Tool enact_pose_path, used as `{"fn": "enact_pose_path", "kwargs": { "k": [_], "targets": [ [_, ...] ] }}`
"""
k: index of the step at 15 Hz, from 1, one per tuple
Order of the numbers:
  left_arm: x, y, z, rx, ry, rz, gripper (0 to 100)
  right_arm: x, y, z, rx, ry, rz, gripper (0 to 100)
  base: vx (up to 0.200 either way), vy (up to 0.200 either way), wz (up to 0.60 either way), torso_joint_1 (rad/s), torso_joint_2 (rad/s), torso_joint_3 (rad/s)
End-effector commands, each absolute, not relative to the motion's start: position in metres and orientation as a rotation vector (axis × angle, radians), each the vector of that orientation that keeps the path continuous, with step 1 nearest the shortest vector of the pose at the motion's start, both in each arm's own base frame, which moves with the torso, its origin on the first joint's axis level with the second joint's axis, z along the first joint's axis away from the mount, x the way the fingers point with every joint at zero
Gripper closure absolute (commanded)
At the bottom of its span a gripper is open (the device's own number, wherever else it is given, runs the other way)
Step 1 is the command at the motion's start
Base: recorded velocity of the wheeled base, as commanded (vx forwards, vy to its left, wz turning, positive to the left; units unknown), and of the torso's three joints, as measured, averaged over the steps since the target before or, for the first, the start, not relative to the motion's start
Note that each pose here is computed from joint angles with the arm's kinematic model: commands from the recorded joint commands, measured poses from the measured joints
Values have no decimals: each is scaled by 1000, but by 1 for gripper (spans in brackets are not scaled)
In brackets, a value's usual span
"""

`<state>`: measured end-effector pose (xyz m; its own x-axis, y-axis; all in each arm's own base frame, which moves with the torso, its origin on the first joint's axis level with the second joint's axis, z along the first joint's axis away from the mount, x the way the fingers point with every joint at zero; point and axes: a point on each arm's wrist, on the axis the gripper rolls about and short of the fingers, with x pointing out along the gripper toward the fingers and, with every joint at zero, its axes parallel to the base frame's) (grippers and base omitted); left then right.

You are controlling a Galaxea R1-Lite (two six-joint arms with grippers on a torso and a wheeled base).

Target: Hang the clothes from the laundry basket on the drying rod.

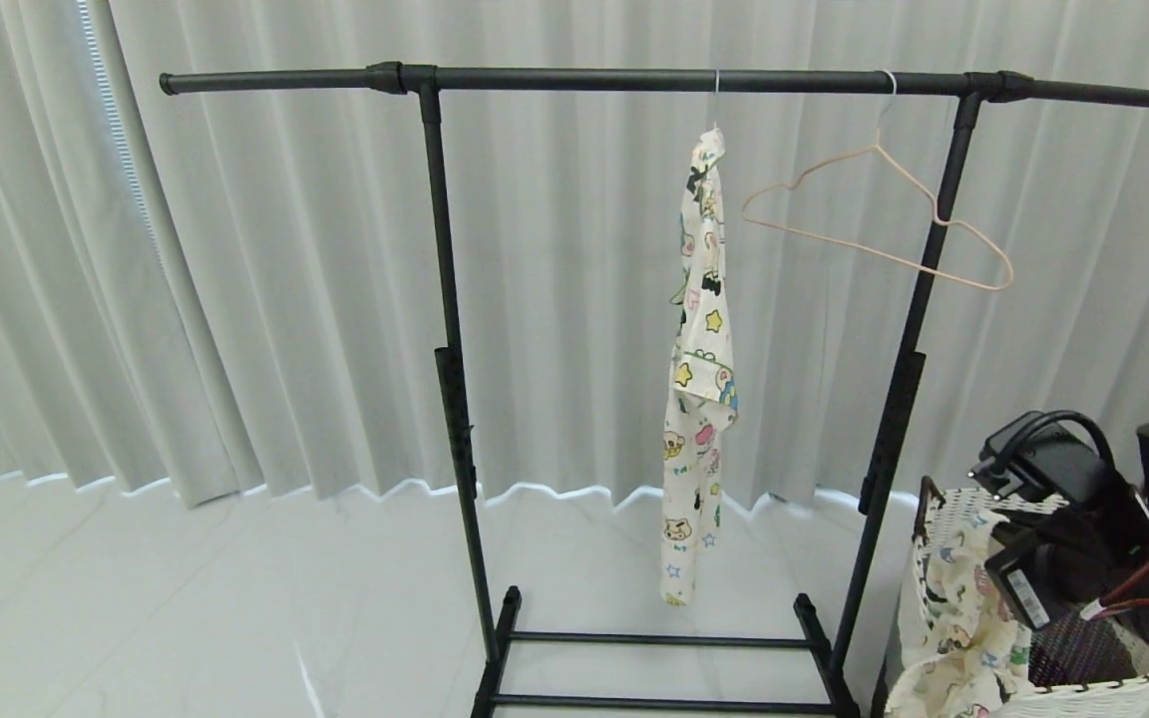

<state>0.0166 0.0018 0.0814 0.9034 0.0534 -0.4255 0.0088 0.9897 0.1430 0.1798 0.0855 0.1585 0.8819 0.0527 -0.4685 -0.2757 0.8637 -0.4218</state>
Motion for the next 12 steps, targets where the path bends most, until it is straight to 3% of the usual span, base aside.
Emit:
{"fn": "enact_pose_path", "kwargs": {
  "k": [1, 2, 5, 9, 12],
  "targets": [
    [16, 2, 82, 142, 435, 23, 0, 179, 104, 181, -460, 389, 243, 100, -200, 0, 0, -2, 2, 7],
    [16, 2, 82, 141, 429, 23, 0, 179, 111, 185, -443, 371, 267, 100, -200, 0, 0, 2, -2, 2],
    [14, 2, 82, 141, 405, -6, 0, 177, 144, 196, -342, 337, 366, 100, 0, 0, 0, 0, 0, 0],
    [11, -1, 88, 176, 341, -186, 0, 182, 186, 212, -262, 287, 461, 100, 0, 0, 0, 0, 0, 0],
    [33, -8, 154, 140, 249, -261, 0, 197, 214, 222, -185, 224, 483, 100, 0, 0, 0, 0, 0, 0]
  ]
}}
